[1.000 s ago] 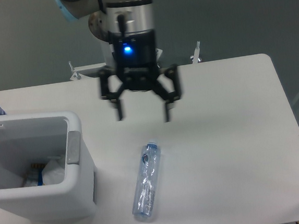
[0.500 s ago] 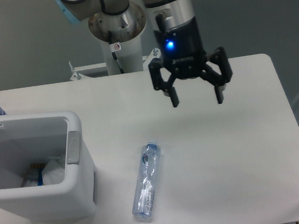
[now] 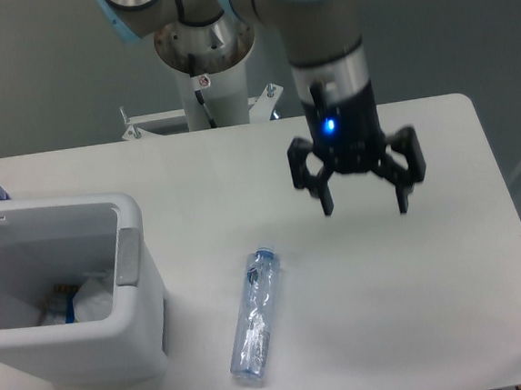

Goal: Place the trash in the trash can
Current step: 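Lower the open gripper over the clear plastic water bottle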

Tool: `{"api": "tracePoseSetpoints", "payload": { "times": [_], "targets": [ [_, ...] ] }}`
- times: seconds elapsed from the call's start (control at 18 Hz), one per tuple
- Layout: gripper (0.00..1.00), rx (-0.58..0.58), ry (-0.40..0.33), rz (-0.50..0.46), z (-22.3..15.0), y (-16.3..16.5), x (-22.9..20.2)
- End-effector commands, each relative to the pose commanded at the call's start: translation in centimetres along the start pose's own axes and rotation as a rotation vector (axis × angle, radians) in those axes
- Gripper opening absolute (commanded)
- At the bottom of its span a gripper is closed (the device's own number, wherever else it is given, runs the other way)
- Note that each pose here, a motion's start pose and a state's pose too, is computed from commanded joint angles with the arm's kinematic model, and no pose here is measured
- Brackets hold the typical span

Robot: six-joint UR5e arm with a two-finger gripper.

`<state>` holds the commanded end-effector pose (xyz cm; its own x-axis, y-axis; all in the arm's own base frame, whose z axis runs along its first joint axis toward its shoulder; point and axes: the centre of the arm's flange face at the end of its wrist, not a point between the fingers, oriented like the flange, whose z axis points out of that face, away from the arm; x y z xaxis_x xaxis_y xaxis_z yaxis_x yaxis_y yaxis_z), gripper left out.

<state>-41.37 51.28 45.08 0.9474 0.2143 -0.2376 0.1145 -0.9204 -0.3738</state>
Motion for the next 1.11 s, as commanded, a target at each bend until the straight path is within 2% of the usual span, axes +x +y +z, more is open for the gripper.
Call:
{"api": "tracePoseSetpoints", "payload": {
  "times": [0.17, 0.5, 0.61, 0.72, 0.89, 1.11],
  "targets": [
    [1.00, -0.004, 0.086, -0.130, 3.6, 0.0, 0.9],
    [1.00, -0.087, 0.217, -0.110, 13.5, -1.3, 5.6],
    [1.00, -0.089, 0.264, -0.149, 15.0, -1.3, 6.6],
    [1.00, -0.108, 0.273, -0.177, 16.2, -1.0, 6.8],
    [1.00, -0.134, 0.268, -0.287, 17.9, -1.1, 6.9],
    [1.00, -0.112, 0.256, -0.277, 19.4, -1.3, 6.9]
  ]
}}
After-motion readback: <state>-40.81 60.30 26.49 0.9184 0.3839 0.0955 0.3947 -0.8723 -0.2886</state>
